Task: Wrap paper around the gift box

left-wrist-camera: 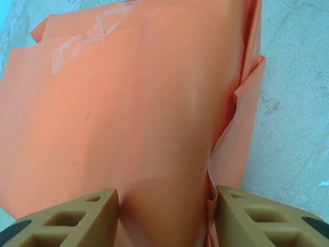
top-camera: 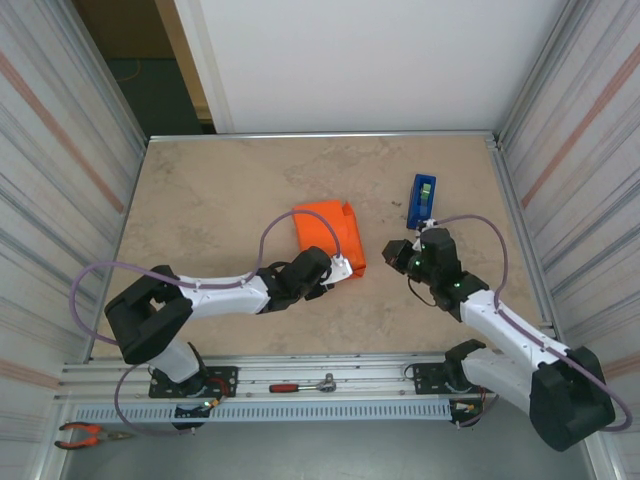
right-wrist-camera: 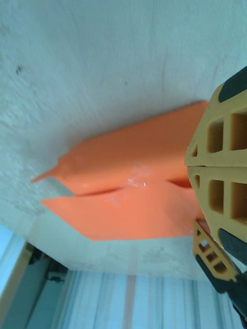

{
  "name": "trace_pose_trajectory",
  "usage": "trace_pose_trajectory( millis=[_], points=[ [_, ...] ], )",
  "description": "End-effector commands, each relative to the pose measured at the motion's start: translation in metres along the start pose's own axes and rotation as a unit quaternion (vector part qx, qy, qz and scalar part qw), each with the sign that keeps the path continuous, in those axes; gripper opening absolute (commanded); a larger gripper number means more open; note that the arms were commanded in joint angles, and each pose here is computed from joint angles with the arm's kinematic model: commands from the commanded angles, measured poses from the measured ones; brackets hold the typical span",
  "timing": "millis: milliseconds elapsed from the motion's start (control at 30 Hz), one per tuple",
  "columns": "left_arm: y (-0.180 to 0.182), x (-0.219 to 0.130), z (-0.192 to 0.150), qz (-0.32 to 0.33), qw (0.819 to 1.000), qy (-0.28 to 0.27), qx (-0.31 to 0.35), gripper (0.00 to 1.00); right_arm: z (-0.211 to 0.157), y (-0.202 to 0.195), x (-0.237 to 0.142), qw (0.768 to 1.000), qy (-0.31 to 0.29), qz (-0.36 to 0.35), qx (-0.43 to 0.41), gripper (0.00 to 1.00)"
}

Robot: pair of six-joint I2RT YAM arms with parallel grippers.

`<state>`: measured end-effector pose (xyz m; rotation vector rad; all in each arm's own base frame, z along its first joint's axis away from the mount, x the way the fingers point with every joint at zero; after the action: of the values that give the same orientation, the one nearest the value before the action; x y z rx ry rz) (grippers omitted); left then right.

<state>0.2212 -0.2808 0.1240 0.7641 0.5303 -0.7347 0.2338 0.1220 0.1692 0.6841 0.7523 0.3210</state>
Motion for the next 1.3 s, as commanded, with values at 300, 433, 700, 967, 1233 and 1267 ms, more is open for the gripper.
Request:
trace_pose_trajectory(
  millis=[300,433,700,967,1233,1267],
  points=[
    [-0.006,0.006,-0.015,-0.020,0.999,0.033,-0.005,0.50,-0.016,-0.011,0.031,0.997,0.081,-0.011,-0.010,0.00],
    [-0.006,0.006,-0.015,-0.020,0.999,0.034,-0.005,0.50,-0.014,-0.008,0.039,0.996,0.088,-0.012,-0.015,0.00],
    [-0.006,0.007,-0.015,-0.021,0.999,0.035,-0.006,0.50,0.050,-0.013,0.022,0.999,0.027,-0.030,0.018,0.41],
    [-0.007,0.008,-0.018,-0.019,0.999,0.041,-0.005,0.50,0.137,-0.048,0.012,0.994,-0.042,-0.051,0.086,0.62],
    [-0.007,0.008,-0.020,-0.019,0.999,0.044,-0.005,0.50,0.178,-0.087,0.024,0.993,-0.025,-0.078,0.084,0.61],
    [-0.008,0.009,-0.020,-0.020,0.999,0.044,-0.004,0.50,0.180,-0.091,0.026,0.993,-0.023,-0.069,0.090,0.59]
  ],
)
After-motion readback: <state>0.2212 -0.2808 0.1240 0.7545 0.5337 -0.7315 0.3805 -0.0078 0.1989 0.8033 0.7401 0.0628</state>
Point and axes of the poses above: each hand's point on the last joint's axis, 136 mm out from that joint toward the fingers, its own x axis out along the fingers, its own y axis along the line the jaws close on, z = x × y, the point moved 7 cm from there along -x, back along the fingers, and after that the axes turned 9 degrees about -x, right-handed, at the moved point
